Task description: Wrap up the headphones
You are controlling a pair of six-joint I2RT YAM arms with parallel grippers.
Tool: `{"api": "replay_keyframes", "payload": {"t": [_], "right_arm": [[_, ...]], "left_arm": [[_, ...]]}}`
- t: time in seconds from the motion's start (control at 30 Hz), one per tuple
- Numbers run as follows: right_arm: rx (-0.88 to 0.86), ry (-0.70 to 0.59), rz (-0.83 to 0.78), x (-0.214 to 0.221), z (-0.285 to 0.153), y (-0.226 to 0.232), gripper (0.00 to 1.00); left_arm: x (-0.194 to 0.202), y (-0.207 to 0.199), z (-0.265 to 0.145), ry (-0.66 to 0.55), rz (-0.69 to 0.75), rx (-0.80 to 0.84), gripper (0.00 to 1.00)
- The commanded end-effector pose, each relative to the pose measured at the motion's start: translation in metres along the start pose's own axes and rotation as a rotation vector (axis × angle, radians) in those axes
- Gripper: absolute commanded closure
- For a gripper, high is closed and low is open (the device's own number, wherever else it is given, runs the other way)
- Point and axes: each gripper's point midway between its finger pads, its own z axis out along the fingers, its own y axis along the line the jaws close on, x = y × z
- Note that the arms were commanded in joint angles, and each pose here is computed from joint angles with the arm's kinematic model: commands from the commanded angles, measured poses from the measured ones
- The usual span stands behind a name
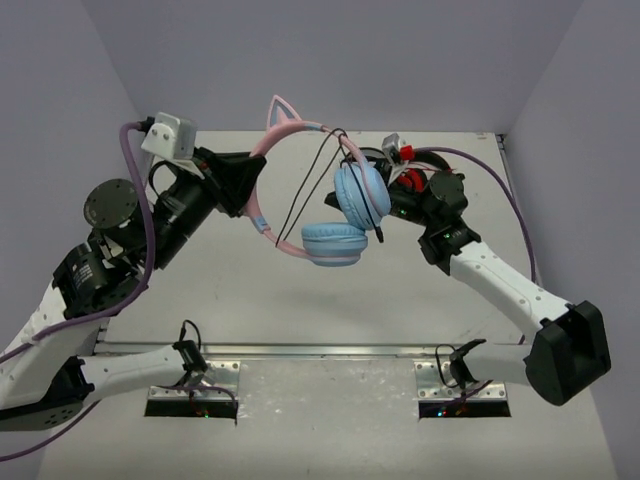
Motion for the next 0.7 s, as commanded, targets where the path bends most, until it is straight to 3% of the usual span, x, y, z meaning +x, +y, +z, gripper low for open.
{"api": "replay_keyframes", "payload": {"t": [0.0, 0.3, 0.67], "right_arm": [[-0.072, -0.09, 0.017, -0.009, 0.003, 0.009, 0.87], [-0.085, -0.075, 0.11, 0.039, 0.011, 0.014, 0.97], [-0.077, -0.021, 0.054, 0.083, 0.018, 0.061, 0.99]], "left_arm": [[-0.072, -0.005, -0.007, -0.214, -0.136, -0.005, 1.0], [-0.118, 0.007, -0.012, -0.33, -0.2, -0.083, 1.0], [-0.115, 0.04, 0.009, -0.4, -0.256, -0.333, 1.0]]}}
